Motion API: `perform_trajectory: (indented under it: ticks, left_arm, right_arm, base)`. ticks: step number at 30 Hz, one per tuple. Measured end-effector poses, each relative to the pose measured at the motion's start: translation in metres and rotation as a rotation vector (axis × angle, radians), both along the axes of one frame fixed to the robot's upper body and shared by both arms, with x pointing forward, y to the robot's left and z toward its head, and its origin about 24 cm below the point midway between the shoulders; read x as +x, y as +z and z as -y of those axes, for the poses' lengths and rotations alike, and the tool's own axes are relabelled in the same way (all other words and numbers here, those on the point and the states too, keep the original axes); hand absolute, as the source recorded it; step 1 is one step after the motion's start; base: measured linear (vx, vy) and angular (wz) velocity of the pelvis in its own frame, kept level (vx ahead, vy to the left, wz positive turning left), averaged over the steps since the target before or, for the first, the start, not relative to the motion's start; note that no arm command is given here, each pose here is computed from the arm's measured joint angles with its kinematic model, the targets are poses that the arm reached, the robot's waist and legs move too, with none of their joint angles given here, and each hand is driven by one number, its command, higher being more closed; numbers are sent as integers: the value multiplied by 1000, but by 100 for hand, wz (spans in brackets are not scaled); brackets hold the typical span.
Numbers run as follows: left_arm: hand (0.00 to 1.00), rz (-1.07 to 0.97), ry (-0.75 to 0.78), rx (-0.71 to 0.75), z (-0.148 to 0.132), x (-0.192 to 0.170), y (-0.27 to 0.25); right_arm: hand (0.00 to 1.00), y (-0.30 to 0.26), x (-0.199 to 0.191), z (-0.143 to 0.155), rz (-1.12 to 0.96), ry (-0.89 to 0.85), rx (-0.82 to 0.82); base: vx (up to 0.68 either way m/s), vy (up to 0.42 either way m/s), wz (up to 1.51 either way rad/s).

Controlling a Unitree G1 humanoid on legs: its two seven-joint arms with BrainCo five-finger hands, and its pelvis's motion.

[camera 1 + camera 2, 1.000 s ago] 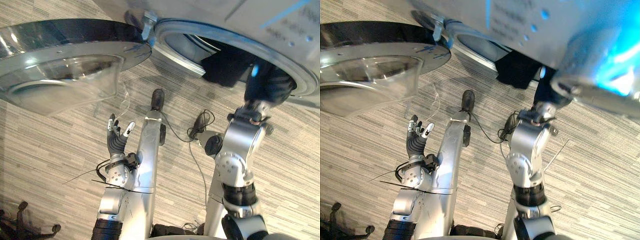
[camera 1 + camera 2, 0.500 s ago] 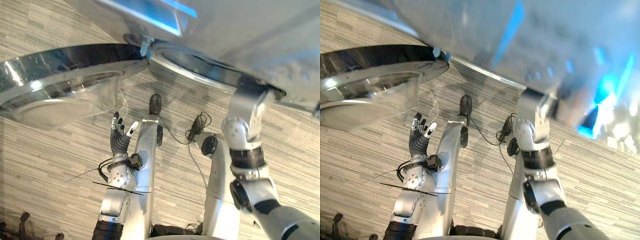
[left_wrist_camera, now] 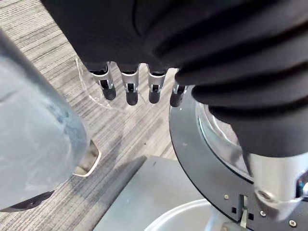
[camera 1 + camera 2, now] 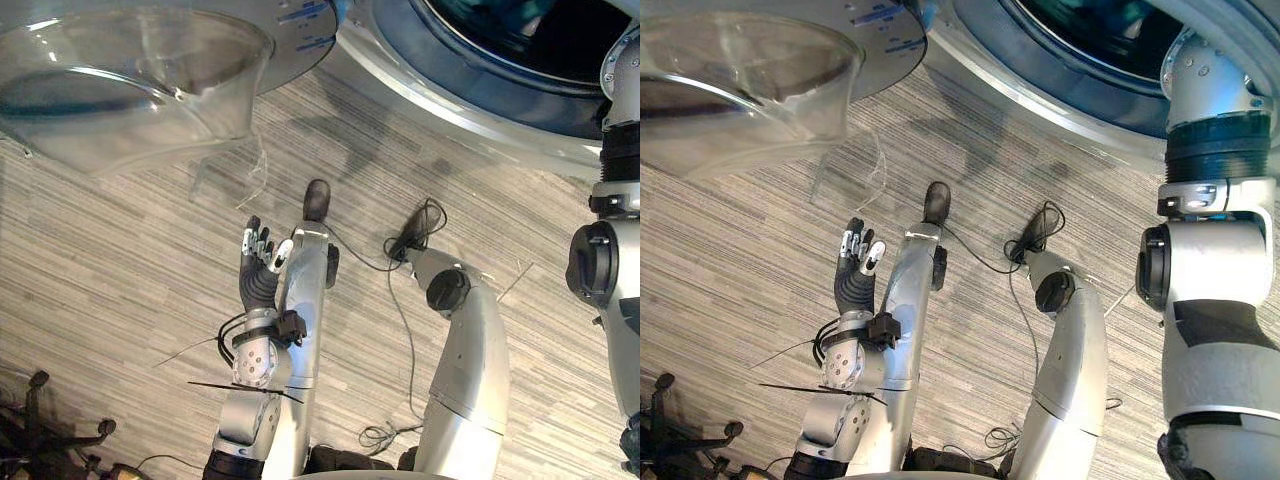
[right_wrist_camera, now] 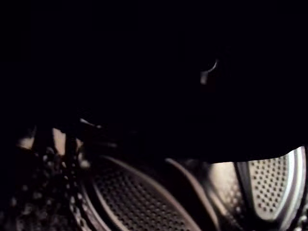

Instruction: Pick up the laundry basket with both hands and put the clothes into the washing machine.

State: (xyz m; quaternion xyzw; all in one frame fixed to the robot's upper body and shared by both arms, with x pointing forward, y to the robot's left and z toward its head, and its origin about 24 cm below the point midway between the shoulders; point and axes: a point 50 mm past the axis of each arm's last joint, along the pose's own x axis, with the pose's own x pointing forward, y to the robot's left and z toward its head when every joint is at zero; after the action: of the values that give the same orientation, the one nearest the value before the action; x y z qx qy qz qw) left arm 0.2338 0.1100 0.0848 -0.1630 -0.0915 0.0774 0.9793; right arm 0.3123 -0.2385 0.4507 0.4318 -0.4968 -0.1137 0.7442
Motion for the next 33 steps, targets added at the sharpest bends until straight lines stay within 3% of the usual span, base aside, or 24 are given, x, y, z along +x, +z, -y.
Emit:
perform_trajectory:
  ticks: [4,6,8,14,21,25,29,33]
  left_arm:
    - [0,10,-1,9,-2,-1,1]
    - [0,21,-4,16,-4,-1,2]
    - [0,29,-23,23,-5,-2,2]
    - [0,9,-52,57,-9,-3,-5]
    - [0,-45,-120,101,-8,-4,-20]
    - [0,-73,-121,109,-9,-3,-26]
    - [0,-121,-97,135,-14,0,-37]
    - [0,-182,-85,159,-17,2,-50]
  right_arm:
    - [0,2,0,-4,-14,-35,-68]
    - [0,2,6,-18,-75,-89,-238]
    - [0,-3,18,-43,-168,-184,-537]
    - [0,-44,53,-73,-408,-360,-1082]
    - [0,-152,83,-83,-655,-274,-1563]
    - [0,-193,78,-78,-701,-180,-1583]
    - [0,-229,55,-74,-670,13,-1307]
    - [0,-257,29,-68,-638,100,-1103]
  base:
    - [20,59,-6]
    - [22,73,-23]
    - [15,74,-27]
    - [20,41,0]
    - [24,19,-2]
    - [12,12,-2]
    - [34,20,-6]
    - [55,21,-3]
